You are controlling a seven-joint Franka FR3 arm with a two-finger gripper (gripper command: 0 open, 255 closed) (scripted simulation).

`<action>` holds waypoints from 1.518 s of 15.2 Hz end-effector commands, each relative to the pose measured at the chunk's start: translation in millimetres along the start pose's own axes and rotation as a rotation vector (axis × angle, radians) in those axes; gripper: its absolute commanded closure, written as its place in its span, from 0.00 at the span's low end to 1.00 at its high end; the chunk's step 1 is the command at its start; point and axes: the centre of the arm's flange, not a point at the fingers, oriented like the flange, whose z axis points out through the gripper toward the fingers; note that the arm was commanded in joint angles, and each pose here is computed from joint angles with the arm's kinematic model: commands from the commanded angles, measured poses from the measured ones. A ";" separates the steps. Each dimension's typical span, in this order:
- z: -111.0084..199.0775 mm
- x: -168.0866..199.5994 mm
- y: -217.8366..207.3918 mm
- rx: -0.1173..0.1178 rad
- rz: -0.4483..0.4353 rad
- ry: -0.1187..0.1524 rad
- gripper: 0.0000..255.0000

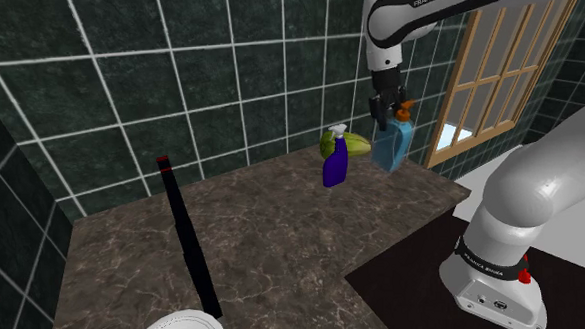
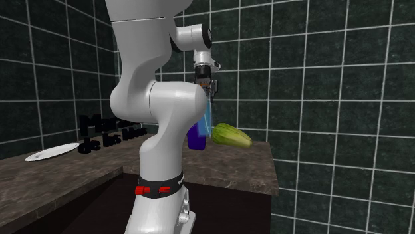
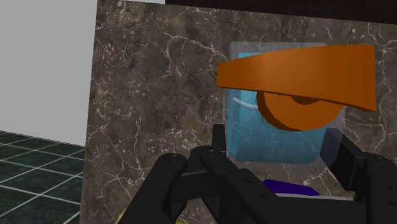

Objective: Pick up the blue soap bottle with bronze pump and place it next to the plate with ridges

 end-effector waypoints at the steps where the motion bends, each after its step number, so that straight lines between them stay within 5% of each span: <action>1: -12.2 -2.8 0.7 0.000 0.000 0.000 1.00; 23: -123.8 -33.5 9.8 0.000 0.000 0.000 1.00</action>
